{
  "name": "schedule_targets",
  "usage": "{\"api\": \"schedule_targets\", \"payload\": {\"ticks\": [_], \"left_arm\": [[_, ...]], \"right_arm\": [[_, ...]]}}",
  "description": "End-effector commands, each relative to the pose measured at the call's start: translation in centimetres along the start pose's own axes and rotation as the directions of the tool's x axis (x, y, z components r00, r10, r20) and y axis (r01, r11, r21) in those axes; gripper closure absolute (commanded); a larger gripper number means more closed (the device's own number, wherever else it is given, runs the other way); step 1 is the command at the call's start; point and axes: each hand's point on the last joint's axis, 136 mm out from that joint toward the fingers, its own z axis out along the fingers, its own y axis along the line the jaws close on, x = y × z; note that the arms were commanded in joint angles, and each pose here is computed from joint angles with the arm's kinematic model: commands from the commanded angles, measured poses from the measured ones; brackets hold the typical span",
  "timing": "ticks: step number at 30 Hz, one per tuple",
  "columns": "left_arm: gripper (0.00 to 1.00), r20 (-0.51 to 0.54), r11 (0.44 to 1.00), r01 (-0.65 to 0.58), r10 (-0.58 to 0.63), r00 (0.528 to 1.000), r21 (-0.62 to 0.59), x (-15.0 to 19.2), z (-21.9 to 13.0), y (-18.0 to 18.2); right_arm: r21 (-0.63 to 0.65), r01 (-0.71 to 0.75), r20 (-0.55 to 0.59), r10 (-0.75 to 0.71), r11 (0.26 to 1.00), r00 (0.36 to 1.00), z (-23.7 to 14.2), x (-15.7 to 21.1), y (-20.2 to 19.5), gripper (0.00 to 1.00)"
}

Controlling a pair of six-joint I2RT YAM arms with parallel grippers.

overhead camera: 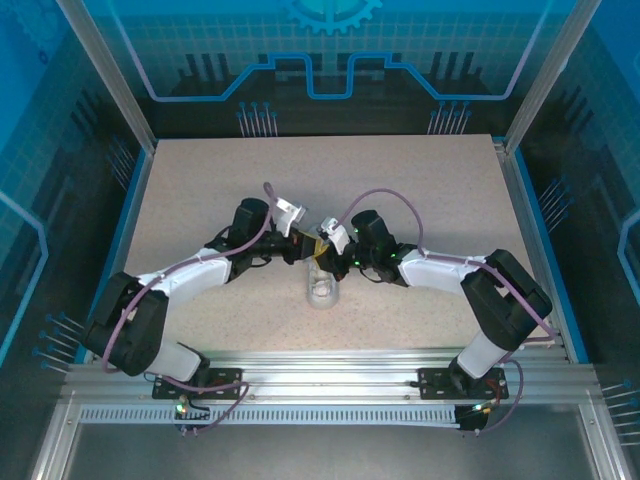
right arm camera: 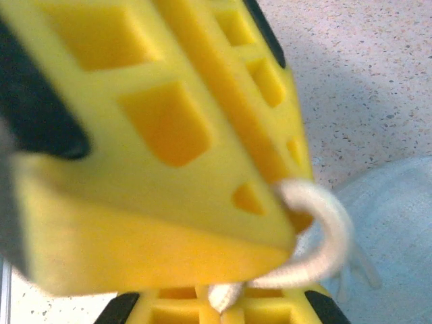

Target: Tie the shoes

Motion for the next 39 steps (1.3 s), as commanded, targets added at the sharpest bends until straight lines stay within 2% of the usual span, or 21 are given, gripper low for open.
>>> {"api": "schedule_targets", "payload": {"ticks": [1,3,11,19,24,33,34,37,38,39], "left_arm": [[0.76,0.033,0.999,-0.017,0.016,0.999,0.032,-0.4,-0.9,-0.8],[0.68,0.049,1.000,-0.016,0.014,0.999,0.026,-0.4,-1.2,-0.6],[0.59,0.186,0.999,-0.020,0.015,0.982,0.029,-1.3,-2.9,-0.6],[0.56,0.161,0.996,-0.050,0.038,0.986,0.073,-0.5,-1.5,-1.6],[0.58,0.157,0.995,-0.050,0.035,0.987,0.092,-0.5,-0.6,-1.8],[0.77,0.141,0.993,-0.046,0.030,0.990,0.110,-0.4,0.4,-1.9],[0.80,0.141,0.993,-0.044,0.028,0.990,0.114,-0.4,0.4,-1.9],[1.00,0.147,0.992,-0.052,0.034,0.988,0.116,-0.5,0.4,-2.0],[1.00,0.151,0.992,-0.058,0.040,0.988,0.112,-0.6,0.3,-2.1],[1.00,0.159,0.992,-0.068,0.051,0.986,0.108,-0.7,0.1,-2.2]], "right_arm": [[-0.014,0.055,0.023,-0.055,0.998,0.998,0.0,-0.5,0.8,1.00],[-0.011,0.053,0.015,-0.053,0.999,0.998,0.1,-0.3,0.7,1.00],[-0.001,0.074,0.004,-0.074,0.997,0.997,0.2,-0.3,0.5,1.00],[-0.008,0.088,0.001,-0.088,0.996,0.996,0.4,-0.3,0.9,1.00],[-0.012,0.084,-0.030,-0.084,0.996,0.996,0.3,0.5,1.0,1.00],[-0.012,0.089,-0.038,-0.089,0.996,0.995,0.3,0.7,1.0,1.00],[-0.012,0.088,-0.038,-0.089,0.996,0.995,0.3,0.7,1.0,1.00],[-0.015,0.088,-0.037,-0.089,0.996,0.995,0.4,0.7,1.0,1.00],[-0.013,0.089,-0.034,-0.089,0.996,0.995,0.3,0.6,1.0,1.00],[-0.010,0.089,-0.031,-0.090,0.996,0.996,0.2,0.4,1.0,0.92]]}}
